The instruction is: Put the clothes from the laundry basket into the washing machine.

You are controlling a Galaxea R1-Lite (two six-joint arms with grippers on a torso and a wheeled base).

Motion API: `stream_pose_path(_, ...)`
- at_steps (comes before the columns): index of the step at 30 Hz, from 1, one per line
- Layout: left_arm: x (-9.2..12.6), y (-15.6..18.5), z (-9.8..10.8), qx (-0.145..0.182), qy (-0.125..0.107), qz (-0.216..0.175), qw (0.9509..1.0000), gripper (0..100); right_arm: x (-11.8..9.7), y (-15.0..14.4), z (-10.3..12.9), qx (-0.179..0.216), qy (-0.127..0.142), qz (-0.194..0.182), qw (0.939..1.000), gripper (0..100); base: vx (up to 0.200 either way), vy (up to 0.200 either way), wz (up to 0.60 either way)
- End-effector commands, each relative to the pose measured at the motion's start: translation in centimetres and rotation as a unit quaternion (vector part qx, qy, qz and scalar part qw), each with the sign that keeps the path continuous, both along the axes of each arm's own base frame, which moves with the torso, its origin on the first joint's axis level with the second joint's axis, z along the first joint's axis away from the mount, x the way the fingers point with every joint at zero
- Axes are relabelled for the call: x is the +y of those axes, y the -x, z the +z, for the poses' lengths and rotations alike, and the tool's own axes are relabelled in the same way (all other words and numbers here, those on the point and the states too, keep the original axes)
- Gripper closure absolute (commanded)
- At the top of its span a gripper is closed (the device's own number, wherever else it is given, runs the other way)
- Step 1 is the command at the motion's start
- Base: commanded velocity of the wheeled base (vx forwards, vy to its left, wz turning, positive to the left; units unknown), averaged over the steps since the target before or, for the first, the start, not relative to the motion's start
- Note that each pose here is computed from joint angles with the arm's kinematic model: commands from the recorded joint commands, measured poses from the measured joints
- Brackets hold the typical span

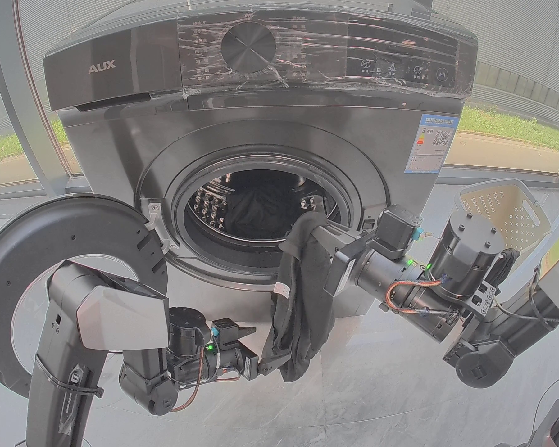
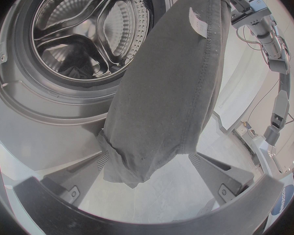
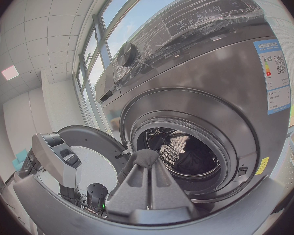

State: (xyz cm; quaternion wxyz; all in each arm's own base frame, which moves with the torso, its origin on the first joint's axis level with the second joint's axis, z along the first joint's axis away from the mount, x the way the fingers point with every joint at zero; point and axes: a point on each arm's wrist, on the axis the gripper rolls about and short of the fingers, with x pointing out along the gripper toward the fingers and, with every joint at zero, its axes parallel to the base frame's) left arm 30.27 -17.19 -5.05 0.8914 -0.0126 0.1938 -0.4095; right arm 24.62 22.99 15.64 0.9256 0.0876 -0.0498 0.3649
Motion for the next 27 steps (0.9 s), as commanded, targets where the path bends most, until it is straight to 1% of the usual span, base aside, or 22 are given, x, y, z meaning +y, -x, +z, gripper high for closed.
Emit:
stream_pose_path(1,-0.2,-0.1,-0.5,0.001,-0.001,-0.002,1.0,0,0.0,0.0,-0.1,0.001,0.001,0.001,1.0,100,0.0,0.0,0.0)
stream_pose_path(8,-0.6,-0.9,-1.4,-0.003,0.002,-0.004,1.0,0,0.1,0.1,-0.1,0.001,0.001,0.001,1.0,100,0.0,0.0,0.0)
stream_pose_path(13,-0.8,-1.4,-1.6,-0.009,0.005,-0.004,0.9999,0,0.0,0.1,-0.1,0.002,0.001,0.002,1.0,100,0.0,0.0,0.0)
stream_pose_path(14,-1.1,-2.0,-1.8,-0.018,0.009,-0.001,0.9998,100,-0.1,0.1,-0.1,0.002,0.001,0.001,1.0,100,0.0,0.0,0.0)
stream_pose_path(23,-0.8,-2.5,-1.1,-0.028,0.015,0.012,0.9994,100,-0.7,0.6,-0.7,0.013,0.011,-0.002,0.9999,100,0.0,0.0,0.0)
stream_pose_path(25,-0.6,-2.6,-0.5,-0.035,0.018,0.018,0.9991,100,-1.0,0.6,-0.9,0.018,0.015,-0.005,0.9997,100,0.0,0.0,0.0)
stream_pose_path(26,0.0,-2.7,0.9,-0.046,0.024,0.025,0.9983,100,-1.4,0.7,-1.1,0.021,0.018,-0.008,0.9996,100,0.0,0.0,0.0)
stream_pose_path(27,0.3,-2.7,1.8,-0.052,0.027,0.029,0.9978,100,-1.6,0.9,-1.2,0.025,0.021,-0.008,0.9994,100,0.0,0.0,0.0)
